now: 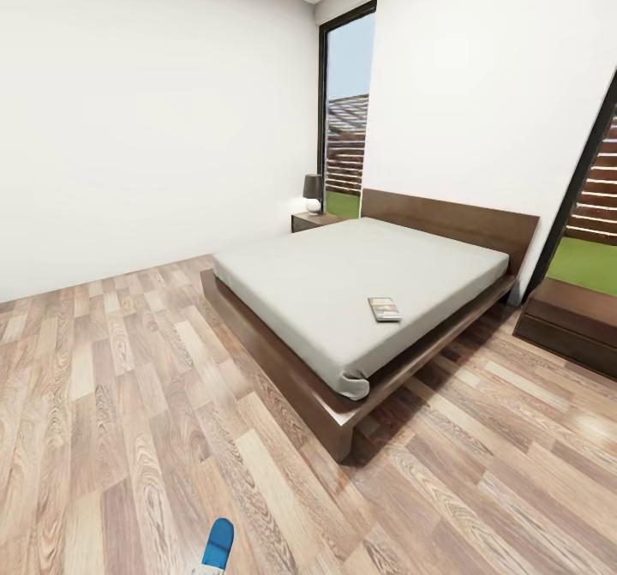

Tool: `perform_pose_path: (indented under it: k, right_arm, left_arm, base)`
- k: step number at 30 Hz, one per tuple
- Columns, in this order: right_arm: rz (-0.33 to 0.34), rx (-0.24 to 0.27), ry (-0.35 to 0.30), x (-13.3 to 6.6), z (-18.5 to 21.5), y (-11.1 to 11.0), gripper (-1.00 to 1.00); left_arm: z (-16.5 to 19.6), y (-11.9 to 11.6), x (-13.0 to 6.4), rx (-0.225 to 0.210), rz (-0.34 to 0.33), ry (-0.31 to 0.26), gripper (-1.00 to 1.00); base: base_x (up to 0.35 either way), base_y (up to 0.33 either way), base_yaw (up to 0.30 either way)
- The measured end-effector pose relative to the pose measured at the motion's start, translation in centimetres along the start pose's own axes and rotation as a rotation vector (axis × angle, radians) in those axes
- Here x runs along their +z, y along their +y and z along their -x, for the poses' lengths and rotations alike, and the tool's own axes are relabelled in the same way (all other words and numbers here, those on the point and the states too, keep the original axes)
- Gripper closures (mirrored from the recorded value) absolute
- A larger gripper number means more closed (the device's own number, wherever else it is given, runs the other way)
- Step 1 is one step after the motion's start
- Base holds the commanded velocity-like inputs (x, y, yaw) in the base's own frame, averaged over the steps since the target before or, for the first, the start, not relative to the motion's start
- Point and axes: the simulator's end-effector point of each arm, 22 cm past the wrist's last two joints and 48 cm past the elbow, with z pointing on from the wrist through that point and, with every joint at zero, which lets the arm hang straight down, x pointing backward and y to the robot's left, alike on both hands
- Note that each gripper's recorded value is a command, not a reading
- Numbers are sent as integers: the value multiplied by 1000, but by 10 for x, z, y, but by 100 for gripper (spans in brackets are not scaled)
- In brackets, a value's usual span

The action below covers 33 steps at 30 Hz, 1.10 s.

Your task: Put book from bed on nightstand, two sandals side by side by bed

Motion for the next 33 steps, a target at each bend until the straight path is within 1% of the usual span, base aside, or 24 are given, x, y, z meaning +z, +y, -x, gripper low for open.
perform_pose_path:
  k: [1,2,3,5,7,8,9,10,11,12,13,14,15,17,20,22,23,24,25,27,30,31,32,33]
  right_arm:
    - [-46,1,0,0,1,-10,-100]
    - [-68,2,2,0,2,-14,-100]
    - [-141,6,-1,1,12,-27,-100]
    - [-229,17,-21,2,36,-39,-100]
    - [-260,23,-27,2,48,-44,-100]
    - [-246,23,-22,3,50,-40,-100]
    - [-174,21,-7,7,49,-25,-100]
    - [-68,19,16,10,45,-2,-100]
    - [101,19,61,9,38,35,-100]
    - [209,26,98,5,31,57,-100]
    - [282,34,129,0,26,70,-100]
    - [325,40,153,-4,24,76,-100]
    - [352,44,170,-6,22,80,-100]
    - [374,30,182,-7,27,84,-100]
    - [346,-53,147,0,67,87,-100]
    - [274,-164,119,7,98,80,-100]
    - [253,-194,118,9,103,76,-100]
    - [221,-240,122,10,108,70,-100]
    - [195,-270,137,11,109,65,-100]
    - [167,-291,177,10,104,59,-100]
    - [128,-298,251,8,93,48,-100]
    - [120,-299,261,7,92,46,-100]
    - [115,-300,266,7,92,45,-100]
    - [114,-301,268,7,92,45,-100]
  left_arm:
    - [0,0,0,0,0,0,100]
    - [0,0,0,0,0,0,100]
    - [0,0,0,0,0,0,100]
    - [0,0,0,0,0,0,100]
    - [0,0,0,0,0,0,100]
    - [0,-1,0,0,-1,0,100]
    - [0,-1,0,0,-1,0,100]
    - [0,0,0,0,-1,0,100]
    - [0,-1,0,0,-1,0,100]
    - [0,-1,0,0,-1,0,100]
    - [0,-1,0,0,-2,0,100]
    - [0,-1,0,0,-2,0,100]
    - [0,-1,0,0,-2,0,100]
    - [0,-1,0,0,-2,0,100]
    - [0,-1,0,0,-2,0,100]
    - [0,-1,0,0,-2,0,100]
    - [0,-1,0,0,-2,0,100]
    - [0,-1,0,0,-2,-1,100]
    - [0,-1,0,1,-2,-1,100]
    - [1,-1,0,1,-3,-2,100]
    - [1,-1,0,-2,-3,-3,100]
    - [9,0,0,-16,-3,-21,100]
    - [30,3,-1,-44,-7,-68,100]
    - [40,3,-2,-51,-11,-88,100]
  base:
    - [0,0,0]
    - [0,0,0]
    - [0,0,0]
    - [0,0,0]
    - [0,0,0]
    - [0,0,0]
    - [0,0,0]
    - [0,0,0]
    - [0,0,0]
    - [0,0,0]
    - [0,0,0]
    - [0,0,0]
    - [0,0,0]
    - [0,0,0]
    - [0,0,0]
    - [0,0,0]
    - [0,0,0]
    - [0,0,0]
    - [0,0,0]
    - [0,0,0]
    - [0,0,0]
    - [0,0,0]
    - [0,0,0]
    - [0,0,0]
